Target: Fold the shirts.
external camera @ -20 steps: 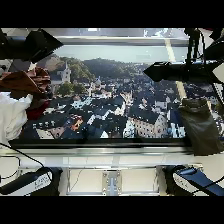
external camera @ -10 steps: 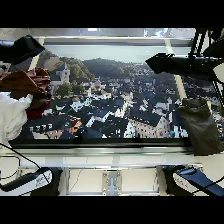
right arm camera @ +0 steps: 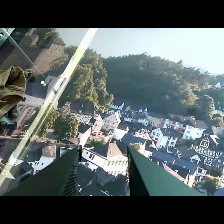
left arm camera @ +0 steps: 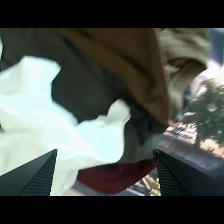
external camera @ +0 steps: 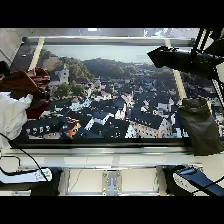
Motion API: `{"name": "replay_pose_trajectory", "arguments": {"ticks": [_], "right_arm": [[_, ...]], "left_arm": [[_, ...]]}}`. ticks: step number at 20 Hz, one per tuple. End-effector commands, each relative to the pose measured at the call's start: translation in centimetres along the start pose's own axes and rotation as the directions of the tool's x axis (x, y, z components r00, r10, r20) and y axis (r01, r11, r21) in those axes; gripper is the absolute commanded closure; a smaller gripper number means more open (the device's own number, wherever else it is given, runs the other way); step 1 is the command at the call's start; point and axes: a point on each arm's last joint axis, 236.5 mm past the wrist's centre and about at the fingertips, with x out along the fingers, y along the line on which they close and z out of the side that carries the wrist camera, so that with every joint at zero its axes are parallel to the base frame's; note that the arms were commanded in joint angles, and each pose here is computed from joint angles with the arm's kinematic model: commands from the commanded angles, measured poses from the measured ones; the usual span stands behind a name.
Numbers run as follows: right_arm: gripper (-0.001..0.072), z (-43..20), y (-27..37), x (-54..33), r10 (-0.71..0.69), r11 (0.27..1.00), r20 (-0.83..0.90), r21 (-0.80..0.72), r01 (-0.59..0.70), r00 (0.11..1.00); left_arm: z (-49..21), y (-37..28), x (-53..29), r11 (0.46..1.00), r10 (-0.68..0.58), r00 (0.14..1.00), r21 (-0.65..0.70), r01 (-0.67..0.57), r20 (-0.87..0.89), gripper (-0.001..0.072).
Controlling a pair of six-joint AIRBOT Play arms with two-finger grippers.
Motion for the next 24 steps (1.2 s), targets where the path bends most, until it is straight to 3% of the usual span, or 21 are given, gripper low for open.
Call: {"name": "replay_pose_trajectory", "arguments": {"ticks": [1,7,12,15,17,19,20,21,24], "right_arm": [[0.0366,-0.8,0.2,0.0,0.006,1.000,-0.033,0.000,-0.006,0.999],[0.0367,-0.8,0.2,0.0,0.007,1.000,-0.037,0.000,-0.007,0.999],[0.0367,-0.8,0.2,0.0,0.006,1.000,-0.036,0.000,-0.006,0.999],[0.0367,-0.8,0.2,0.0,0.006,1.000,-0.036,0.000,-0.006,0.999],[0.0367,-0.8,0.1,0.0,0.006,1.000,-0.036,0.000,-0.006,0.999],[0.0367,-0.8,0.1,0.0,0.006,1.000,-0.035,-0.001,-0.006,0.999],[0.0367,-0.8,0.1,0.0,0.005,1.000,-0.035,-0.001,-0.005,0.999],[0.0367,-0.8,0.1,0.0,0.004,1.000,-0.034,-0.002,-0.004,0.999],[0.0367,-0.7,0.1,0.0,0.003,1.000,-0.032,-0.002,-0.004,0.999]], "left_arm": [[-4.7,3.1,5.8,0.990,0.066,0.966,-0.105,-0.095,-0.249,0.0001],[-7.3,5.9,12.1,0.979,0.170,0.917,-0.049,-0.200,-0.360,0.0001],[-2.8,6.1,13.7,0.980,0.175,0.970,-0.070,-0.188,-0.169,0.0001],[-2.8,6.4,14.4,0.976,0.177,0.970,-0.097,-0.195,-0.169,0.0028],[-4.7,7.1,14.9,0.972,0.191,0.951,-0.087,-0.218,-0.244,0.0205],[-7.3,8.1,15.5,0.965,0.208,0.915,-0.082,-0.251,-0.346,0.0245],[-8.3,8.6,15.6,0.961,0.213,0.896,-0.082,-0.264,-0.389,0.0343],[-9.0,8.9,15.6,0.958,0.215,0.885,-0.085,-0.273,-0.414,0.0681],[-7.2,7.8,14.1,0.966,0.174,0.918,-0.117,-0.229,-0.355,0.0694]]}}
